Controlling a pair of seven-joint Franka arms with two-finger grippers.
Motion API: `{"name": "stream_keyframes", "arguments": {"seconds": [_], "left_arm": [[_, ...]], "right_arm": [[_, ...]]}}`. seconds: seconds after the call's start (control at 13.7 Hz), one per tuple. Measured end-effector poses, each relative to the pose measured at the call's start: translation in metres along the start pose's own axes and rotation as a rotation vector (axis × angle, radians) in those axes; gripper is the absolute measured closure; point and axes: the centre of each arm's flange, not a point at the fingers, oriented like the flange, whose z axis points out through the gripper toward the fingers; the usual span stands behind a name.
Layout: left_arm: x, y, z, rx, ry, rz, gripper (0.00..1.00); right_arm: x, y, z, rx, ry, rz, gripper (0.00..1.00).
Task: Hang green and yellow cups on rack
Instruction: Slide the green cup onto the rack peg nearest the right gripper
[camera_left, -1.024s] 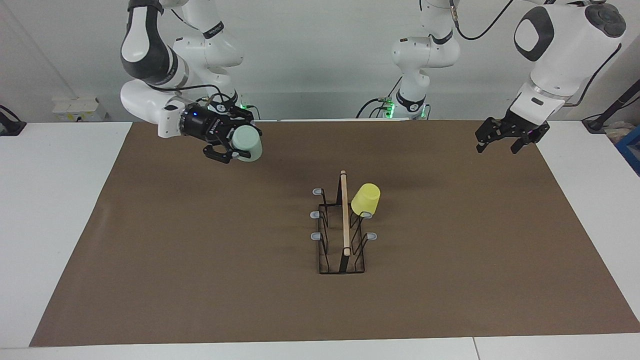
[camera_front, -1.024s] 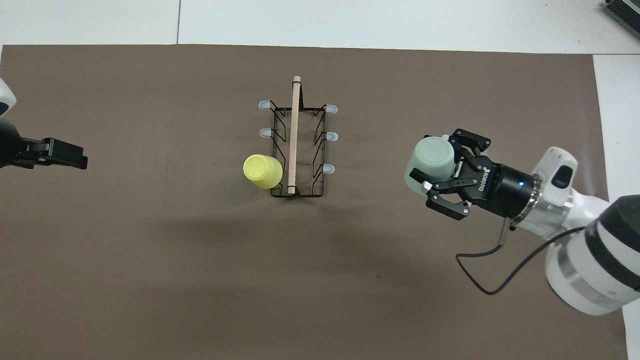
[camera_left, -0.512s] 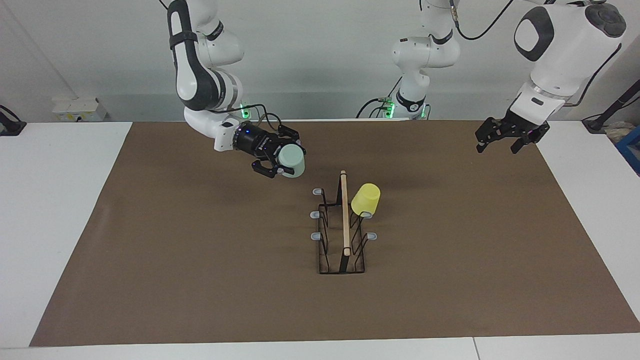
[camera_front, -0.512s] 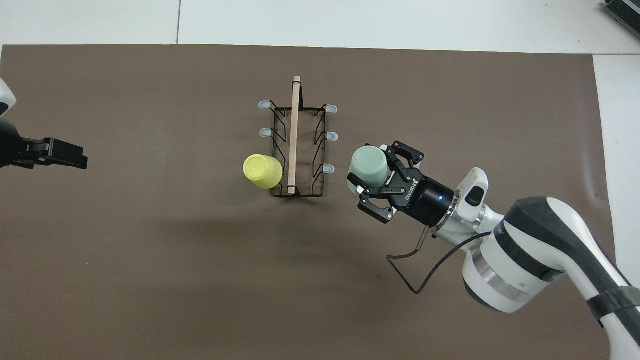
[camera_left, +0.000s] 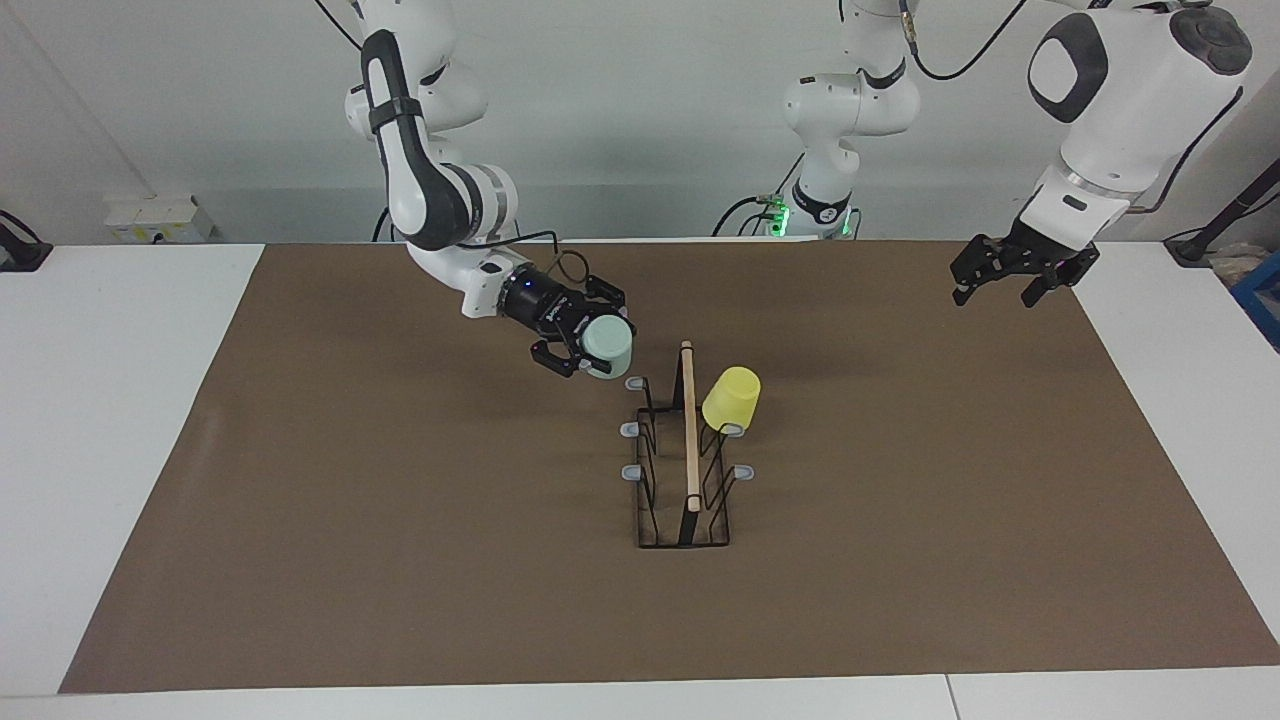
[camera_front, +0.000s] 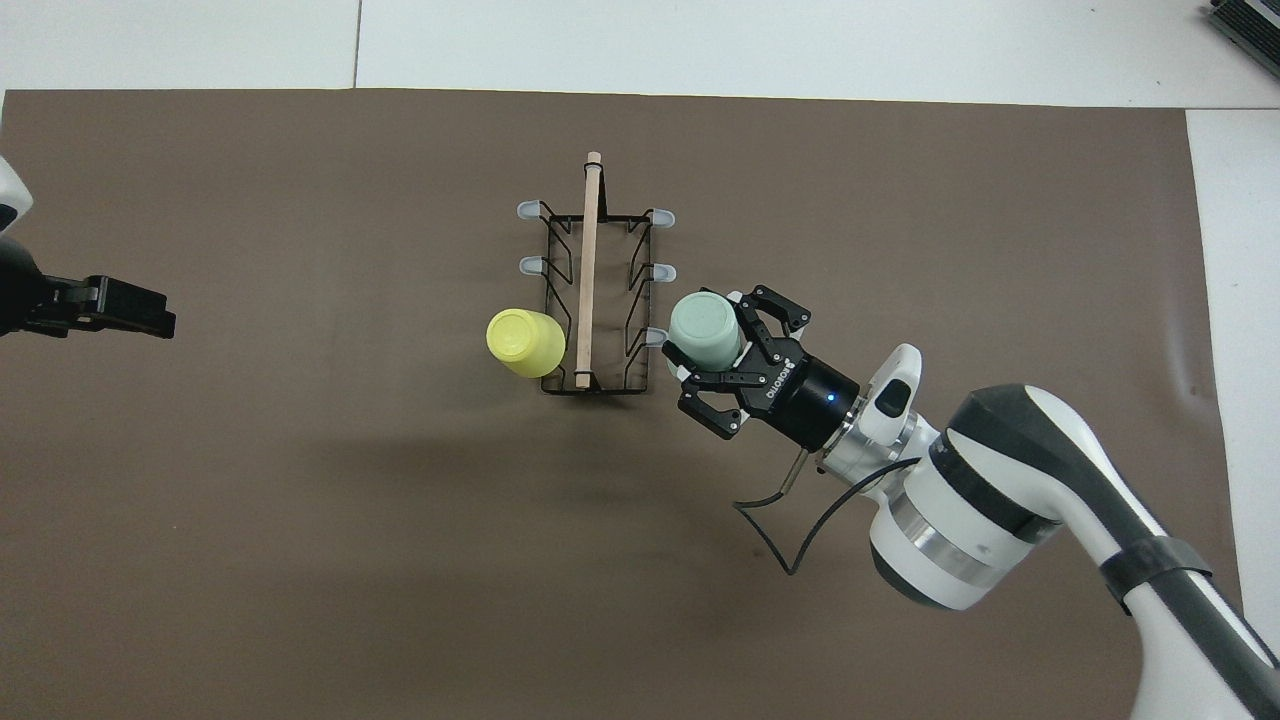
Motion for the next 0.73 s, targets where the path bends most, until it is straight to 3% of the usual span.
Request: {"name": "stream_keyframes", "arguments": {"seconds": [0.22,0.44,0.73], "left_arm": [[0.000,0.000,0.000,0.000,0.000,0.000,0.00],[0.000,0.000,0.000,0.000,0.000,0.000,0.00],[0.000,0.000,0.000,0.000,0.000,0.000,0.00]], "right_arm": [[0.000,0.007,0.008,-0.025,0.000,0.013,0.34],[-0.013,0.003,0.019,-0.076,0.050,0.070,0.34],[-0.044,-0.013,0.045,-0.042,0.039,0.085,0.34]]}}
